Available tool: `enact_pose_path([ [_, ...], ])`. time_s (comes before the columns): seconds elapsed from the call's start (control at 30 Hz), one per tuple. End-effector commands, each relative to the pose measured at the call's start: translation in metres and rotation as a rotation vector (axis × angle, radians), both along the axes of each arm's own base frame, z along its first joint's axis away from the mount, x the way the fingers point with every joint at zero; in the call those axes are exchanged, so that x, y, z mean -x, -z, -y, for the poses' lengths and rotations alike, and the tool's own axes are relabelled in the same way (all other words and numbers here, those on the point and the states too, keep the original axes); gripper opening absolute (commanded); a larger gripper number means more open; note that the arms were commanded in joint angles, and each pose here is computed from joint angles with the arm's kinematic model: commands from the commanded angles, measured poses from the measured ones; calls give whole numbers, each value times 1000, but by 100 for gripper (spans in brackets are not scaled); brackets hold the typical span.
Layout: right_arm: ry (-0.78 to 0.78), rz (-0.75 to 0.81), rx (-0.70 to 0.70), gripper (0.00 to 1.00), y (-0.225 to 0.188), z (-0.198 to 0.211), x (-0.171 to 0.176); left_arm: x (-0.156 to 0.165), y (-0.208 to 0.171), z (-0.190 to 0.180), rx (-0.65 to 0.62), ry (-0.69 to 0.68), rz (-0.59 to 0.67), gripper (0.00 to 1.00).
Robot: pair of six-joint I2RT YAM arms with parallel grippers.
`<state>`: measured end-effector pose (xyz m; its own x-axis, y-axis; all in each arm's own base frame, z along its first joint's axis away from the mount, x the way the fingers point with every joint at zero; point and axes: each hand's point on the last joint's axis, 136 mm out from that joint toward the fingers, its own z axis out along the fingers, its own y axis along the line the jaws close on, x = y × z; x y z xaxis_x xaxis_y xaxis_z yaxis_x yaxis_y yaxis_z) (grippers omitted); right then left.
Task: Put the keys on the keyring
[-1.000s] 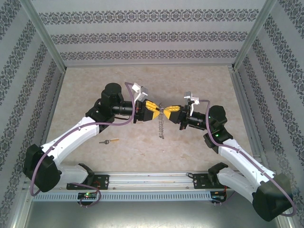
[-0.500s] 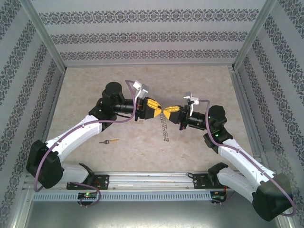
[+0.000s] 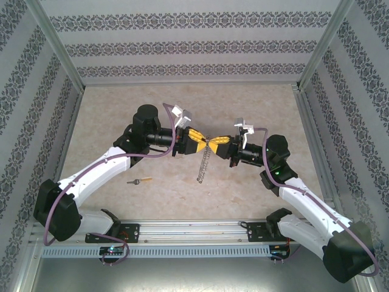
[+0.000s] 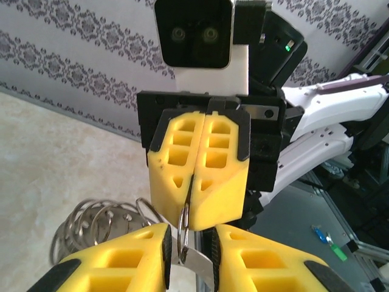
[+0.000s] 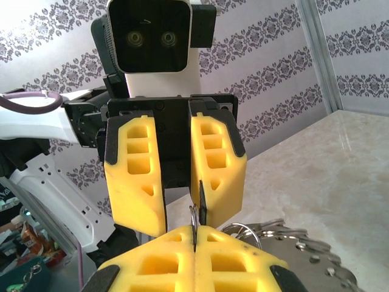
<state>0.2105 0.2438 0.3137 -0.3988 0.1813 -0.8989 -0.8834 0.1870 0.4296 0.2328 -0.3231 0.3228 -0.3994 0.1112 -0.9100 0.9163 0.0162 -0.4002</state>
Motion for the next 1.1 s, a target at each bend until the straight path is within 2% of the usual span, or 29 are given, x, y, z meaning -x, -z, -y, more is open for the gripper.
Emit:
enact_pose_path([
  [0.0,-33,48,-5,0,-9,-1,6,6,-4,2,-26,30,42,26],
  [0.93,-72,43,21,0,-7,-2,11,8,6,6,-102,68,37,26],
  [1.07,-72,43,21,0,-7,-2,11,10,6,7,-101,76,42,21],
])
